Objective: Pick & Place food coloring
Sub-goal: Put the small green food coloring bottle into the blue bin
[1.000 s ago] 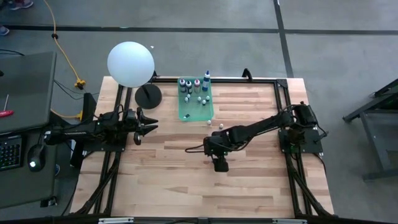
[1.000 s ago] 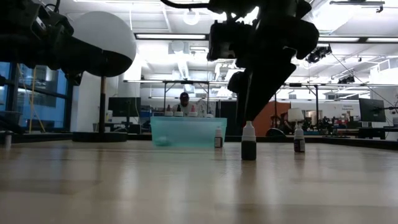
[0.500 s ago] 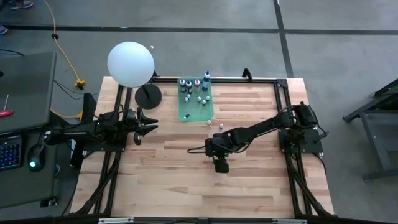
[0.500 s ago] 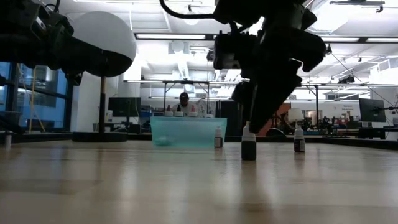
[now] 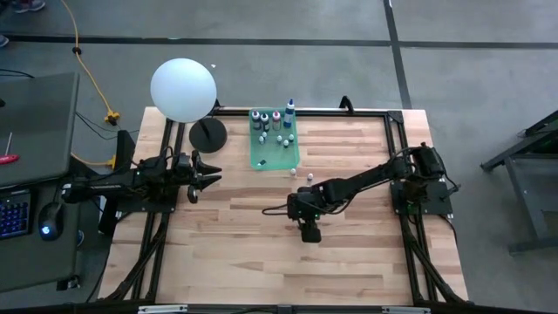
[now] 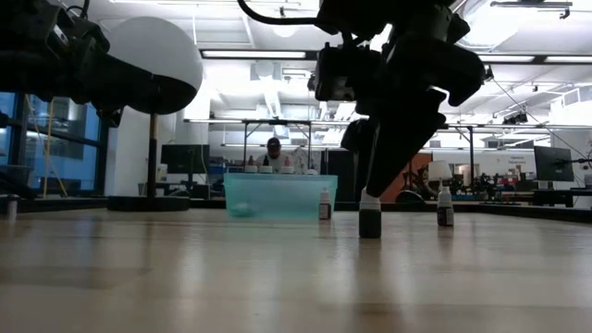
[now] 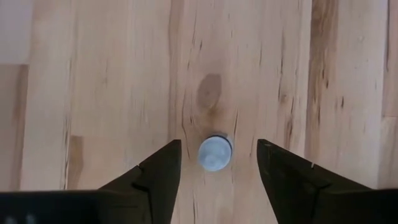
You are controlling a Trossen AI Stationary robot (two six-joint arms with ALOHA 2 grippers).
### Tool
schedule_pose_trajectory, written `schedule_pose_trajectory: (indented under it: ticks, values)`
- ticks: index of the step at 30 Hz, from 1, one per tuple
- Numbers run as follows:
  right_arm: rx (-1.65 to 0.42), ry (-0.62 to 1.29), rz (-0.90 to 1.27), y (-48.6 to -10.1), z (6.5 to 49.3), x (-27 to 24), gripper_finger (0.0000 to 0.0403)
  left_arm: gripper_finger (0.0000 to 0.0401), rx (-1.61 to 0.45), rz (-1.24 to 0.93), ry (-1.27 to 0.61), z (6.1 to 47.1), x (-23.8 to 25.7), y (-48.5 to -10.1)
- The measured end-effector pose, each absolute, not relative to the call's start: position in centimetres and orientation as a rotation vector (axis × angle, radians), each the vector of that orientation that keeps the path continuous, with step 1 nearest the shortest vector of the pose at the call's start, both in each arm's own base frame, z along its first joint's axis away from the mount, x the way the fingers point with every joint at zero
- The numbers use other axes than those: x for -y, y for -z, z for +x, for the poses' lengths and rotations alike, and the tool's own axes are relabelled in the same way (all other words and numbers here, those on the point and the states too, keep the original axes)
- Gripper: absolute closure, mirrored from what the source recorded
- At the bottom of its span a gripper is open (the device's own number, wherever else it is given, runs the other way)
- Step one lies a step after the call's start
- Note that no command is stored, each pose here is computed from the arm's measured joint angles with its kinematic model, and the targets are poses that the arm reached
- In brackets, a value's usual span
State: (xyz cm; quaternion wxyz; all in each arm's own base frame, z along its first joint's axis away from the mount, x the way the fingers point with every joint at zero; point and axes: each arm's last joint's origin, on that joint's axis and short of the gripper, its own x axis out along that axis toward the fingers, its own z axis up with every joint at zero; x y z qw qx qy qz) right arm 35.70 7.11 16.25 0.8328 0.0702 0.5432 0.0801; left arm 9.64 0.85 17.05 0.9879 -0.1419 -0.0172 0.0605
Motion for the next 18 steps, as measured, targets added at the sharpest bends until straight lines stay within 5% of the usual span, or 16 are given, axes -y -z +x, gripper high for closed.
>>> schedule_pose_trajectory:
  ticks: [18]
  values:
    - [-1.151, -0.178, 0.143, -16.25, 35.69, -7.12, 0.0247, 0.0272, 0.034, -0.285, -0.121, 9.64, -0.85, -17.04]
